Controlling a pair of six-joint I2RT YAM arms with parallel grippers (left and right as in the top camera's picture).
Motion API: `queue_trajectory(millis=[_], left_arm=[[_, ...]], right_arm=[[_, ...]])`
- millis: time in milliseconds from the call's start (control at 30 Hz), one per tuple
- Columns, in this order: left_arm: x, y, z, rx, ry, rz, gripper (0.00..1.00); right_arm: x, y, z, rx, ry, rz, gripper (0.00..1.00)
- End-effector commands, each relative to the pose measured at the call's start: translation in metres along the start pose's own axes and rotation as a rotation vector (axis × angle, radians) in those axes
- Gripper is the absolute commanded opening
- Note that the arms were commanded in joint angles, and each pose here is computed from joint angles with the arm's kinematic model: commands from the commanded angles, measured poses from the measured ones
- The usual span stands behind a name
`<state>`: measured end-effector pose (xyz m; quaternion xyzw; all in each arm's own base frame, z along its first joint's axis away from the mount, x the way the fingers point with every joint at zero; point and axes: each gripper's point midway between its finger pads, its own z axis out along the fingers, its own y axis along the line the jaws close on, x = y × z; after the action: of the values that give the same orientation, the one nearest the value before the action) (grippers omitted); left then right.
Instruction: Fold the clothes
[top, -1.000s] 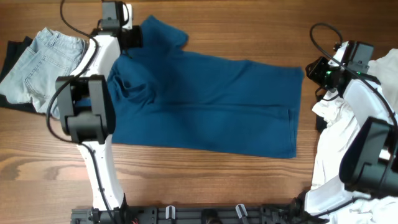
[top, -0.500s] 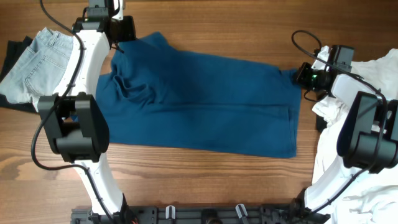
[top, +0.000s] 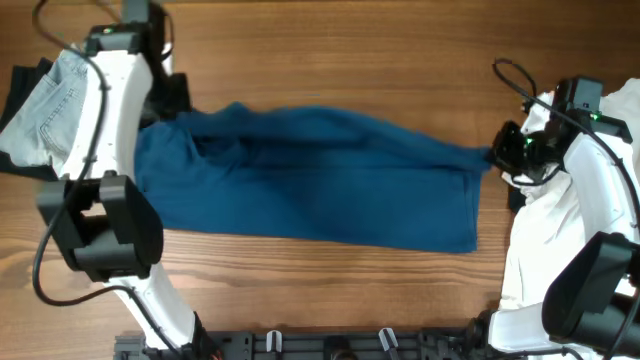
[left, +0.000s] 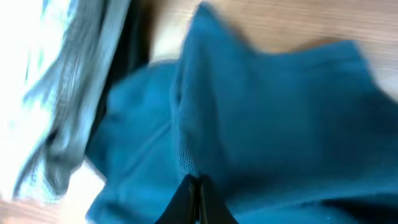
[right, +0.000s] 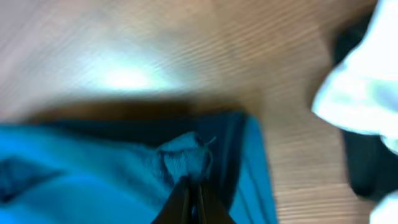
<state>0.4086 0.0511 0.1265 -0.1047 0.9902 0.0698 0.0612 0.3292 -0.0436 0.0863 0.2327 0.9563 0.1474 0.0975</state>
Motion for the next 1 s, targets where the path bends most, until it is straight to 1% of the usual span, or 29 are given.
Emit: queue_trajectory(millis=[0, 67, 133, 233, 367, 400, 433, 467, 500, 533, 567, 600, 633, 700, 733, 767, 833, 933, 967], left_arm=[[0.024, 0.042, -0.001, -0.002, 0.099, -0.174, 0.04], [0.034, 0.061, 0.001, -0.012, 0.144, -0.236, 0.04], [0.040, 0.069, 0.001, -0.016, 0.168, -0.256, 0.04], [0.050, 0.072, 0.000, -0.021, 0.208, -0.258, 0.04], [0.066, 0.071, 0.003, -0.030, 0.272, -0.249, 0.04], [0.068, 0.071, 0.005, -0.031, 0.281, -0.247, 0.04], [0.070, 0.071, 0.007, -0.032, 0.288, -0.246, 0.04], [0.072, 0.074, 0.008, -0.053, 0.294, -0.242, 0.08], [0.072, 0.075, 0.008, -0.061, 0.292, -0.241, 0.21], [0.071, 0.076, 0.008, -0.061, 0.288, -0.242, 0.27], [0.070, 0.076, 0.008, -0.060, 0.283, -0.243, 0.36], [0.066, 0.075, 0.009, -0.057, 0.268, -0.245, 0.41], [0.064, 0.074, 0.010, -0.050, 0.258, -0.248, 0.44], [0.062, 0.073, 0.010, -0.050, 0.251, -0.246, 0.43], [0.062, 0.073, 0.007, -0.048, 0.242, -0.247, 0.40], [0.060, 0.073, 0.003, -0.040, 0.226, -0.251, 0.40], [0.055, 0.073, -0.009, -0.026, 0.173, -0.258, 0.40], [0.039, 0.050, -0.033, 0.137, 0.056, -0.269, 0.40], [0.034, 0.037, -0.035, 0.198, 0.042, -0.229, 0.40]], right_arm=[[0.017, -0.047, -0.011, 0.264, 0.038, 0.085, 0.04], [0.028, -0.053, -0.012, 0.301, 0.076, 0.105, 0.04], [0.036, -0.054, -0.014, 0.309, 0.109, 0.108, 0.04], [0.050, -0.057, -0.016, 0.322, 0.164, 0.114, 0.04], [0.056, -0.058, -0.018, 0.326, 0.195, 0.092, 0.05], [0.058, -0.058, -0.019, 0.328, 0.205, 0.088, 0.08], [0.060, -0.058, -0.019, 0.327, 0.215, 0.072, 0.18], [0.061, -0.058, -0.019, 0.329, 0.219, 0.070, 0.51], [0.059, -0.059, -0.019, 0.330, 0.210, 0.069, 0.59], [0.054, -0.058, -0.016, 0.325, 0.189, 0.070, 0.64], [0.050, -0.058, -0.011, 0.315, 0.163, 0.081, 0.68], [0.046, -0.055, -0.001, 0.276, 0.138, 0.087, 0.69], [0.045, -0.053, 0.008, 0.243, 0.123, 0.089, 0.70], [0.047, -0.057, 0.029, 0.200, 0.113, 0.102, 0.74], [0.051, -0.060, 0.044, 0.167, 0.117, 0.117, 0.74], [0.054, -0.059, 0.053, 0.132, 0.124, 0.127, 0.75], [0.058, -0.059, 0.067, 0.090, 0.140, 0.145, 0.79], [0.063, -0.056, 0.086, 0.039, 0.192, 0.163, 0.80], [0.065, -0.053, 0.088, 0.020, 0.205, 0.167, 0.78]])
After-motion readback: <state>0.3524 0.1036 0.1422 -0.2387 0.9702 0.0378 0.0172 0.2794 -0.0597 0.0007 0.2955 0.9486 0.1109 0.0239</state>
